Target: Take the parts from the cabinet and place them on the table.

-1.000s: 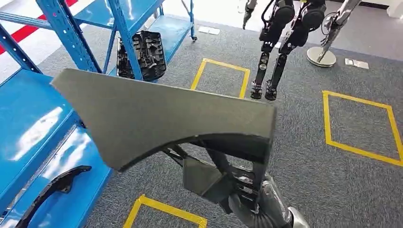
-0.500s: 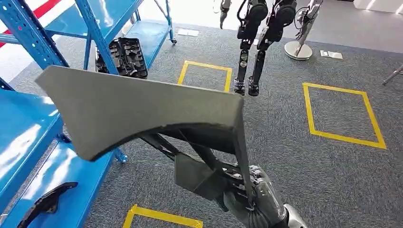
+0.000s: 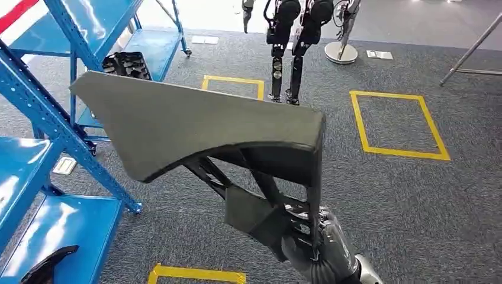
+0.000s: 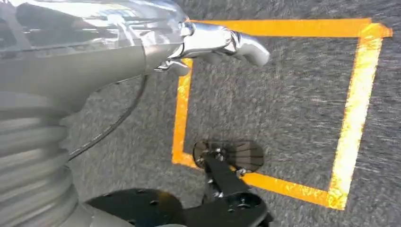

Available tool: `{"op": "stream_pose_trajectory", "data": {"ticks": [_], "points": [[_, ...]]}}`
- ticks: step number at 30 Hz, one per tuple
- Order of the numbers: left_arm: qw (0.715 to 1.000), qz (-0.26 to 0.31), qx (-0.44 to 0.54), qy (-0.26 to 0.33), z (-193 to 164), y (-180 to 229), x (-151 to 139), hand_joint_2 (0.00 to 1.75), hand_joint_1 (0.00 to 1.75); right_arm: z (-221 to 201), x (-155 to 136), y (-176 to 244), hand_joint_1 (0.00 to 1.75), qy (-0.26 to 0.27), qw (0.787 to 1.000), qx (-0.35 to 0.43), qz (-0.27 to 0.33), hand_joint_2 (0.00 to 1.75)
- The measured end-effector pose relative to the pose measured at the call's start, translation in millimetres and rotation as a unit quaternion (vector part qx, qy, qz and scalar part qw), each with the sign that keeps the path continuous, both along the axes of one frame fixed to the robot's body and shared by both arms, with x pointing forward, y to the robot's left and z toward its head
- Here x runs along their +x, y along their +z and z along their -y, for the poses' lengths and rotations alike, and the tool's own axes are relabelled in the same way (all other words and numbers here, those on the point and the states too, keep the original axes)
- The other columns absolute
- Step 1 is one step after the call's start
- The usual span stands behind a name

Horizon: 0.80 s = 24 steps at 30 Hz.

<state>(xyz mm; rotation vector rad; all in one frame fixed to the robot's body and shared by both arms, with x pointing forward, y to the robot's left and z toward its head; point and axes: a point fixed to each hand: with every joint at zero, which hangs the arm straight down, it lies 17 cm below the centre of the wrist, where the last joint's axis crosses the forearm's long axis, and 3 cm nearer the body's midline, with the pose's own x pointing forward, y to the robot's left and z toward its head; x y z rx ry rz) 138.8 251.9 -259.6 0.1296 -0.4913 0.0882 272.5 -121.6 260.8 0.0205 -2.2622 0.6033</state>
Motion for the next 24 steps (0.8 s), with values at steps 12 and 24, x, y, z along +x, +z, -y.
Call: {"op": "stream_pose_trajectory", "data": {"ticks": [12,24], "points": [[1.000,-0.006,-0.002,0.000,4.7,-1.1,-5.2,1.75,0.00,5.4,-5.9,-7.2,1.75,-0.008,1.000,-0.007,-0.009,1.75],[1.000,-0.003,0.000,-0.012,7.6,-0.5,-4.0,1.75,0.00,16.6,-8.9,-8.3,1.75,-0.023,1.000,-0.001,-0.013,1.75]]}}
